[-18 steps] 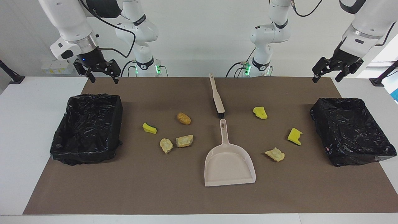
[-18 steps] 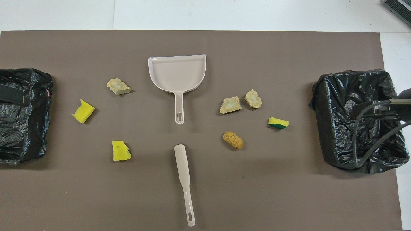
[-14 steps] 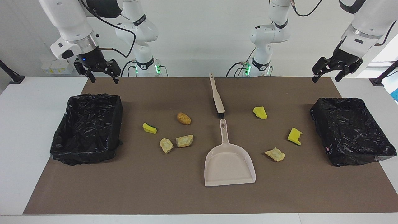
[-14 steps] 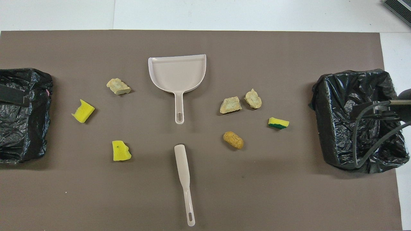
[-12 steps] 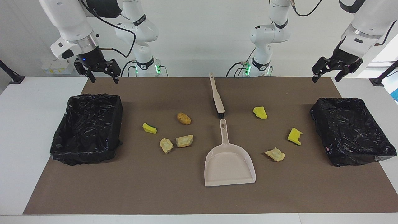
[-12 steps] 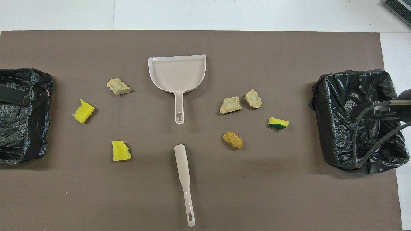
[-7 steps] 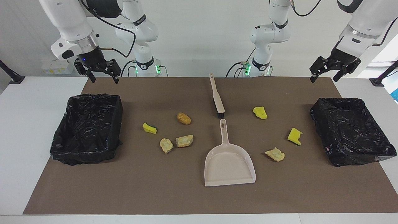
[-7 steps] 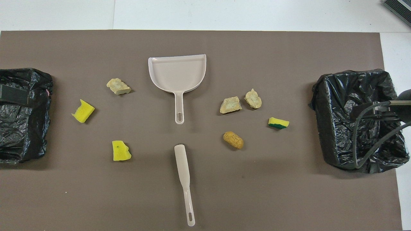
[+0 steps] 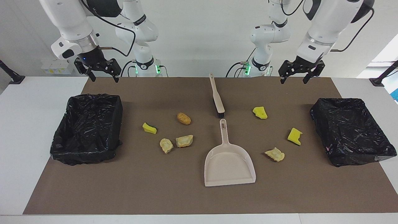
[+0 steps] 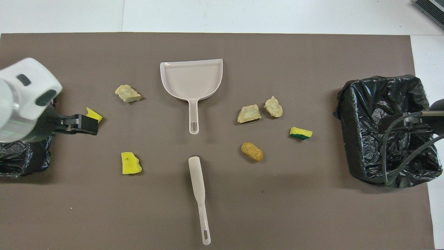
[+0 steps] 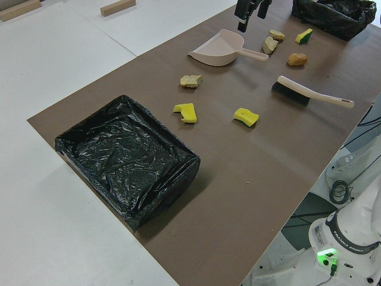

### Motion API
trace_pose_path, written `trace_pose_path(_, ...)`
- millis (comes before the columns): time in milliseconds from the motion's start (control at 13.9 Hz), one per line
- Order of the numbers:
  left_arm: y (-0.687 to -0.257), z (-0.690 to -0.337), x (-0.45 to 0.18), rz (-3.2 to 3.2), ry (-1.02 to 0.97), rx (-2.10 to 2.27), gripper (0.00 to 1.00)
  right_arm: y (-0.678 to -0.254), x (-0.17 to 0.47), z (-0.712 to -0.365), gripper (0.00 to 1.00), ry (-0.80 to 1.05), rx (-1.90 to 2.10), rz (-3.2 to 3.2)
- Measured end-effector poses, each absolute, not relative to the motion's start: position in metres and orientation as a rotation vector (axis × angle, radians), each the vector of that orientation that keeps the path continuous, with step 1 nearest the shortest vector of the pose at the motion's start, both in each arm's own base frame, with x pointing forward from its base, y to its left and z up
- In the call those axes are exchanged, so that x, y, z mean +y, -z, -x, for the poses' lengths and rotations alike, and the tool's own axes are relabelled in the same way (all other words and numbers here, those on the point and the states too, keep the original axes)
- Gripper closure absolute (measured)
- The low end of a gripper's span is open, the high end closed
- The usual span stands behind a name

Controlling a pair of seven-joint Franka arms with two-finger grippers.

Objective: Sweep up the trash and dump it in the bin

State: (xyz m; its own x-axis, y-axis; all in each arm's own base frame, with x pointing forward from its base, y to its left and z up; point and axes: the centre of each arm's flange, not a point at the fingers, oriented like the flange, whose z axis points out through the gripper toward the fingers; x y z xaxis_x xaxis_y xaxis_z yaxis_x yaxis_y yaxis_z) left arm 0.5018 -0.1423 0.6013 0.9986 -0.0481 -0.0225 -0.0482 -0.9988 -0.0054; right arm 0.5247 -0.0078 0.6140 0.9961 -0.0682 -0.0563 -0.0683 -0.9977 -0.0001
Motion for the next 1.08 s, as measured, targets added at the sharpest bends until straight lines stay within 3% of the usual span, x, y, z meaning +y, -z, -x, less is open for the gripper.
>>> trace_pose_path(287,-0.548,-0.447,-0.227,3.092,-0.041,0.075,0.0,-0.596,0.013,-0.546,0.0,-0.205,0.039,3.137)
trace_pose_path(646,-0.484,-0.391,-0.296,3.093,-0.004,0.032,0.0,-0.545,0.082,-0.589,0.0,-0.299,-0.152,3.126)
trace_pose_path(1077,-0.397,-0.308,-0.352,3.091,0.006,0.071,0.0,-0.5,0.181,-0.609,0.0,-0.167,-0.374,3.088)
